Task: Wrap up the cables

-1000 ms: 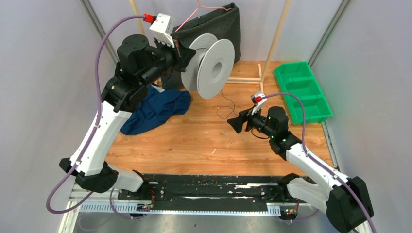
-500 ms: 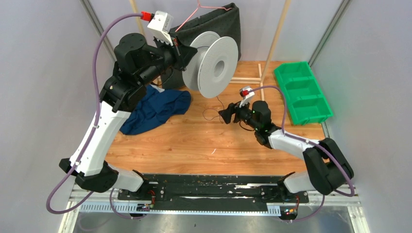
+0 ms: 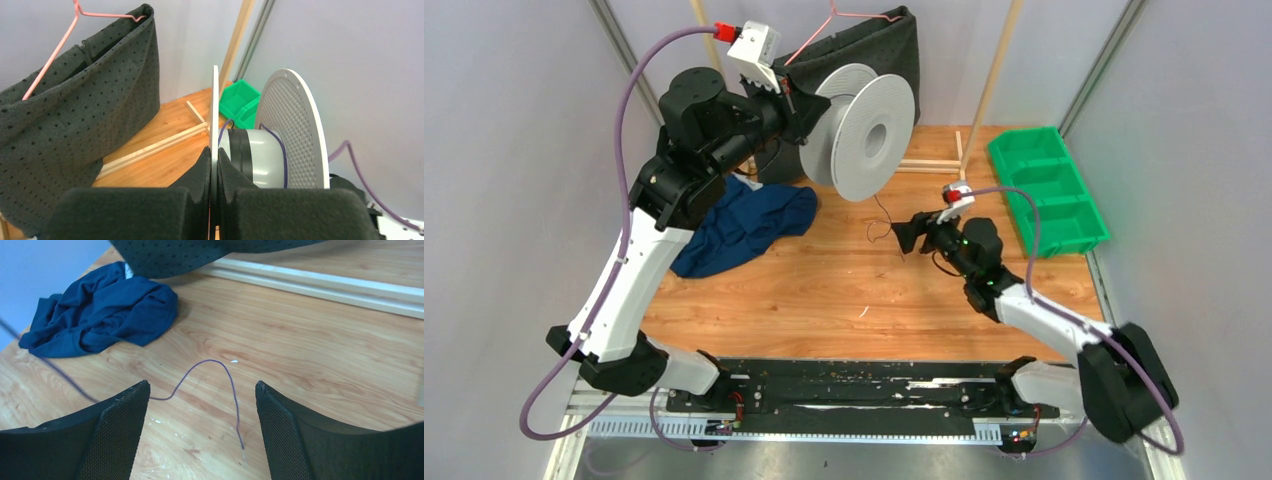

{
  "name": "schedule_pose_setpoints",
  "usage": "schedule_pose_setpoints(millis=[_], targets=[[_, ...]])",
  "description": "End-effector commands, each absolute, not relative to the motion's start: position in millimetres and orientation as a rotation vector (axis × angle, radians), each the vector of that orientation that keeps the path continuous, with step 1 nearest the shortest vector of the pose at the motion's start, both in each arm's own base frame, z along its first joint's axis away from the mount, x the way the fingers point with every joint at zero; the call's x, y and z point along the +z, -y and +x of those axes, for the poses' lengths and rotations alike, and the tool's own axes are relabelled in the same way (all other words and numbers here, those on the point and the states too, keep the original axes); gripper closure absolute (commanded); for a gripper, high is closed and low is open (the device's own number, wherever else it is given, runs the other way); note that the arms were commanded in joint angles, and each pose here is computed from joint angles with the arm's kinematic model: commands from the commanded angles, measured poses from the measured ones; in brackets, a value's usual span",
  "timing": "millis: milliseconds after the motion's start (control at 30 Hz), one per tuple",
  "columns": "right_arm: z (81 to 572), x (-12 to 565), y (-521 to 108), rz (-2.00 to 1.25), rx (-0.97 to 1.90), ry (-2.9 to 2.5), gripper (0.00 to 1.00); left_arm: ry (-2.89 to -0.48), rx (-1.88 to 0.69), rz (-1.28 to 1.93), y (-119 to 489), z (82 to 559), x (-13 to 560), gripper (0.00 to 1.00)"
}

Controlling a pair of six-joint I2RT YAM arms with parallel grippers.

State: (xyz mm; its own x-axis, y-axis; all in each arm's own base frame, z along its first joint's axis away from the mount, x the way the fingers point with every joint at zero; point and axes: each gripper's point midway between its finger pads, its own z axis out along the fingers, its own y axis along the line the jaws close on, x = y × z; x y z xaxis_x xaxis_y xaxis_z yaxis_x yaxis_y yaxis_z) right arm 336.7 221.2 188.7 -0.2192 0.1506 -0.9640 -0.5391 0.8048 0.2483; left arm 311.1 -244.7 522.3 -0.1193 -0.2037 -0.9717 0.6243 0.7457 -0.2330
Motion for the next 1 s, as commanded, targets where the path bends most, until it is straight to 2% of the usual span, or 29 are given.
schedule_pose_setpoints(millis=[0, 167, 367, 800, 833, 867, 967], targets=[[321.0, 186.2, -183.7, -0.263, 0.545, -1.704, 0.19, -1.407, -0.778, 0.326, 242.7, 304.8, 564.6, 1.0], [289.6, 184.1, -190.6, -0.388, 0.622, -1.716, 0.19, -1.399, -0.782, 0.318, 243.3, 306.8, 565.8, 1.0], [276.6, 201.8, -213.9, -0.478, 0.733, -1.672, 0.21, -1.392, -0.796, 0.319, 245.0, 305.5, 567.3, 1.0], [318.4, 223.4, -268.0, -0.517, 0.762, -1.554, 0.23, -1.391, -0.777, 0.312, 241.9, 306.6, 568.2, 1.0], [323.6, 223.6, -270.5, -0.509, 0.761, -1.55, 0.27, -1.391, -0.776, 0.311, 241.5, 306.6, 568.3, 1.0], [327.2, 223.5, -273.6, -0.514, 0.762, -1.547, 0.44, -1.394, -0.774, 0.313, 242.1, 307.6, 566.8, 1.0], [332.6, 220.4, -277.3, -0.514, 0.764, -1.56, 0.85, -1.413, -0.746, 0.295, 240.0, 313.9, 561.2, 1.0]])
